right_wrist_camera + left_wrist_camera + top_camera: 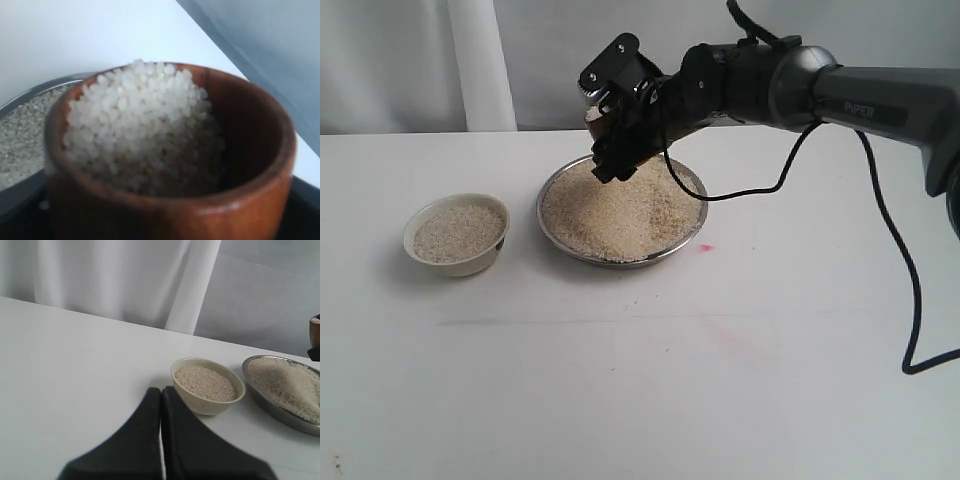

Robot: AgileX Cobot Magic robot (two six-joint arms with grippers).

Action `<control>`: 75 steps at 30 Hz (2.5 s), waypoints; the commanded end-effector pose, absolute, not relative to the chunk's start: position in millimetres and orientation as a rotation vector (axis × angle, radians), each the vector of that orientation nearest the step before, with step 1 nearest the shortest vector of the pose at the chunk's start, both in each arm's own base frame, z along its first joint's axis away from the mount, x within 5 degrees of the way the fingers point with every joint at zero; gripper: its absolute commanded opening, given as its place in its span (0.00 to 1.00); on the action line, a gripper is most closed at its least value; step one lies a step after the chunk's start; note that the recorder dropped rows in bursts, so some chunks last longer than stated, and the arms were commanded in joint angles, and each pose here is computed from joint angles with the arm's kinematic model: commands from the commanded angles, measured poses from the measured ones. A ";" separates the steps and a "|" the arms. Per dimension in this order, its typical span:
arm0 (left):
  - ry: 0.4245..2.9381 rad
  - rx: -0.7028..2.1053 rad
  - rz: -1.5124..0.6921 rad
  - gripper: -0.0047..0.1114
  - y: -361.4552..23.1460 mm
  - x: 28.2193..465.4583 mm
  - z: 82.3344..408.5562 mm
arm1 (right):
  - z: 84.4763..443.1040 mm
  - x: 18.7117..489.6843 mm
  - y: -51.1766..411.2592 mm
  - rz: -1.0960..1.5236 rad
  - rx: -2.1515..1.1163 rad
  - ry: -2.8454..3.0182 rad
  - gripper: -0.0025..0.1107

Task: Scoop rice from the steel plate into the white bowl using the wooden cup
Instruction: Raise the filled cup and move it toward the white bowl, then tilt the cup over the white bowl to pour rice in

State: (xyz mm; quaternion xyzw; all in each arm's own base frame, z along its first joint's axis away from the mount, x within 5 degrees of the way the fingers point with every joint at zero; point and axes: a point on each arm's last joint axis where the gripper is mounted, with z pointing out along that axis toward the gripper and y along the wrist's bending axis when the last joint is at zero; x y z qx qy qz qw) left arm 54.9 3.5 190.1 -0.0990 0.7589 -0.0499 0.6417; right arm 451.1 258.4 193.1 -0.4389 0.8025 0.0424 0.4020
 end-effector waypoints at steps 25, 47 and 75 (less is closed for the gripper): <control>1.729 -0.226 -0.123 0.04 3.1 55.1 189.8 | 196.5 419.3 405.5 -0.279 -1.401 1.652 0.02; 1.729 -0.226 -0.123 0.04 3.1 55.1 189.8 | 171.3 405.6 429.1 -0.651 -1.601 1.365 0.02; 1.729 -0.226 -0.123 0.04 3.1 55.1 189.8 | 175.8 399.3 434.1 -0.819 -1.688 1.222 0.02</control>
